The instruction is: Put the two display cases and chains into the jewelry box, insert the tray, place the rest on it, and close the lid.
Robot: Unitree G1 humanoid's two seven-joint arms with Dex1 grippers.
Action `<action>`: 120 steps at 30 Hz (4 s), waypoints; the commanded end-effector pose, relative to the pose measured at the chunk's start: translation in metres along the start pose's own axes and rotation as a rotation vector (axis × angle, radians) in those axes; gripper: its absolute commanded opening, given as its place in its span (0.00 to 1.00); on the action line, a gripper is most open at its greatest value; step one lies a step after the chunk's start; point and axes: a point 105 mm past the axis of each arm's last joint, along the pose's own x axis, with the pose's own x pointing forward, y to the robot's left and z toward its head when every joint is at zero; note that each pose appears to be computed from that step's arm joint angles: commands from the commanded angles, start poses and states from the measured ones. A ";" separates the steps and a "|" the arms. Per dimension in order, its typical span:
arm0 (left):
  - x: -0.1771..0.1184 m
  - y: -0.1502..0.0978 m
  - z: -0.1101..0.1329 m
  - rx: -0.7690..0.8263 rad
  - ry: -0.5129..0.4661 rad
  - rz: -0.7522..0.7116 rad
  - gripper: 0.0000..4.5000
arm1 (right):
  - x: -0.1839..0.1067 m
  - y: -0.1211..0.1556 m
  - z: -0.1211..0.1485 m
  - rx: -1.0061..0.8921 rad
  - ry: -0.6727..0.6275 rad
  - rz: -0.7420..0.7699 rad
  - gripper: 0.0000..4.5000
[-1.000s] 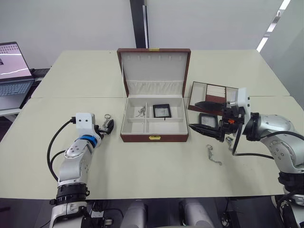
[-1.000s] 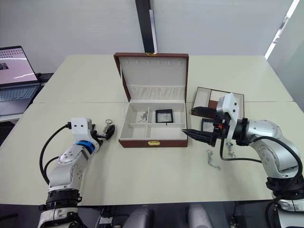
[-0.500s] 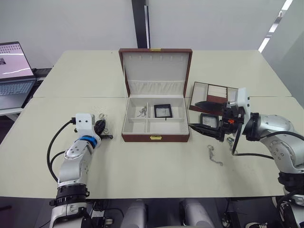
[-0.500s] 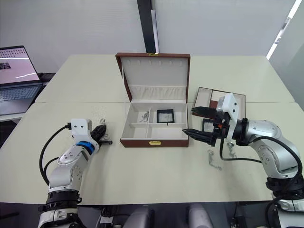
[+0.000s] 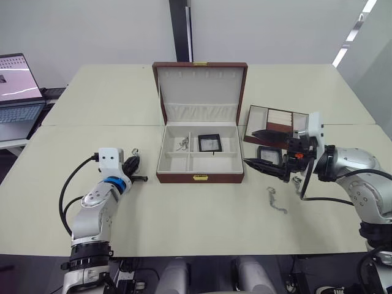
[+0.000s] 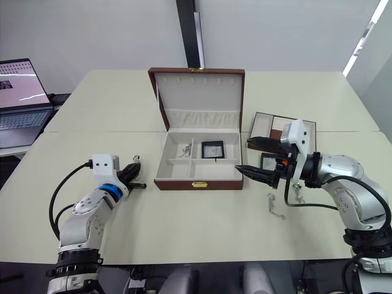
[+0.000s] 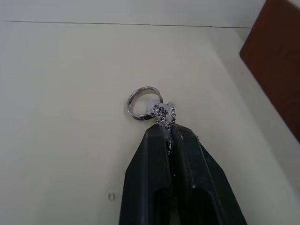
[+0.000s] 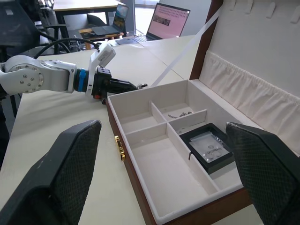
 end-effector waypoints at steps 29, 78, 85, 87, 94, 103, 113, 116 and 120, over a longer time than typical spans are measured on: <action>-0.020 -0.091 0.117 0.258 0.058 -0.852 0.00 | -0.010 0.027 0.006 -0.041 -0.054 -0.142 1.00; -0.032 -0.041 0.081 0.144 0.101 -0.739 0.99 | -0.054 0.003 -0.018 0.022 0.037 -0.263 1.00; -0.054 0.020 0.062 0.122 0.096 -0.464 0.99 | -0.105 -0.029 -0.051 0.071 0.113 -0.436 1.00; -0.060 0.040 0.056 0.117 0.069 -0.350 0.99 | -0.123 -0.038 -0.067 0.092 0.143 -0.504 1.00; -0.082 0.083 0.034 0.112 -0.041 -0.017 0.99 | -0.161 -0.063 -0.098 0.110 0.141 -0.706 1.00; -0.105 0.108 0.018 0.112 -0.108 0.234 0.99 | -0.176 -0.080 -0.114 0.096 0.118 -0.838 1.00; -0.099 0.101 0.018 0.099 -0.130 0.236 0.99 | -0.179 -0.084 -0.119 0.093 0.120 -0.859 1.00; -0.096 0.098 0.020 0.093 -0.133 0.225 0.99 | -0.181 -0.083 -0.119 0.094 0.122 -0.861 1.00; -0.093 0.094 0.021 0.090 -0.135 0.210 0.99 | -0.183 -0.082 -0.119 0.093 0.124 -0.863 1.00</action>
